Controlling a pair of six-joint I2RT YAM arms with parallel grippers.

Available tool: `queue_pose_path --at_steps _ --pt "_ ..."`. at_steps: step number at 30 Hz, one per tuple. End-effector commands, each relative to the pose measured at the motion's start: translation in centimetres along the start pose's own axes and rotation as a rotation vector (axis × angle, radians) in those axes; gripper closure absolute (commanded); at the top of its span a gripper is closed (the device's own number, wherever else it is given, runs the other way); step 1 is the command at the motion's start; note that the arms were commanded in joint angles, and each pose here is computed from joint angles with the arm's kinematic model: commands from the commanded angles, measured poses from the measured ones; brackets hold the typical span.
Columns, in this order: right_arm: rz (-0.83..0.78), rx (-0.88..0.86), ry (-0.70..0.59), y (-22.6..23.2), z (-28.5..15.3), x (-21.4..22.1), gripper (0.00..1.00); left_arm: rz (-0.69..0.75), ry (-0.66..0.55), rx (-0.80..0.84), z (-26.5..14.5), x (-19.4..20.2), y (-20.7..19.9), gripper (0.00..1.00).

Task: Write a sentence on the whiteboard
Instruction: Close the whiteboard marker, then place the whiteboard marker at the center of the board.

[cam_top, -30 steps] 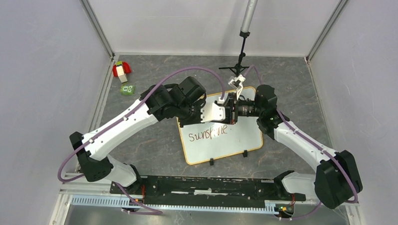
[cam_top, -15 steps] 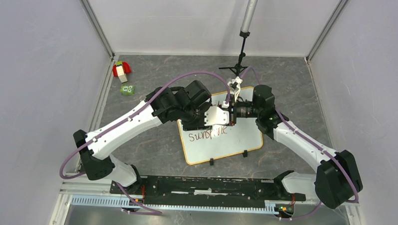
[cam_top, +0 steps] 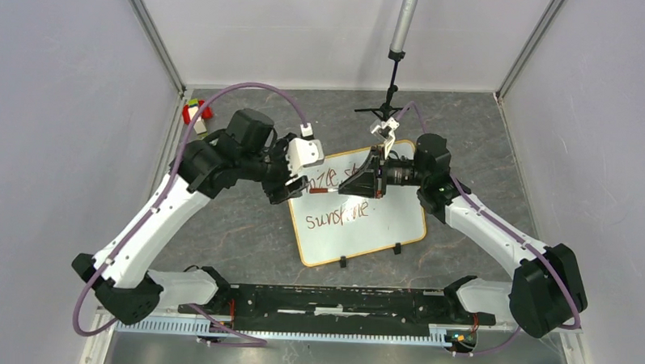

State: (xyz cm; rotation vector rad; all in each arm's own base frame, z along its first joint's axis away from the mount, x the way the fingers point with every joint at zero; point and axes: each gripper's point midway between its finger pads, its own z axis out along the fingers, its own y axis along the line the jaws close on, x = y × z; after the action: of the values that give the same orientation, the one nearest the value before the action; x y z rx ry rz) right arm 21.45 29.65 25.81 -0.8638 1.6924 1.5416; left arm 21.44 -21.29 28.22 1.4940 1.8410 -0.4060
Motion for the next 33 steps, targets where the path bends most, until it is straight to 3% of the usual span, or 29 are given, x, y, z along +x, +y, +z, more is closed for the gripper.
queue_pose_path --at_steps 1,10,18,24,31,33 --pt "-0.088 -0.091 -0.068 2.8 -0.1 -3.4 1.00 -0.009 -0.145 0.107 0.4 -2.2 -2.2 0.28" --pt "-0.063 -0.160 -0.108 4.4 -0.3 -3.9 1.00 0.006 -0.129 0.120 2.0 -1.6 -2.0 0.31" --pt "-0.051 -0.156 -0.101 4.2 0.0 -3.4 1.00 0.019 -0.135 0.158 2.6 -2.5 -3.0 0.43" --pt "-0.051 -0.132 -0.085 3.6 0.1 -3.1 1.00 0.029 -0.133 0.175 2.9 -2.7 -3.4 0.72" --pt "-0.063 -0.103 -0.054 2.9 0.5 -2.5 1.00 0.042 -0.133 0.208 3.3 -3.1 -4.3 0.96" --pt "-0.065 -0.108 -0.048 3.0 0.6 -2.3 1.00 0.043 -0.133 0.217 3.5 -3.3 -4.5 0.97"
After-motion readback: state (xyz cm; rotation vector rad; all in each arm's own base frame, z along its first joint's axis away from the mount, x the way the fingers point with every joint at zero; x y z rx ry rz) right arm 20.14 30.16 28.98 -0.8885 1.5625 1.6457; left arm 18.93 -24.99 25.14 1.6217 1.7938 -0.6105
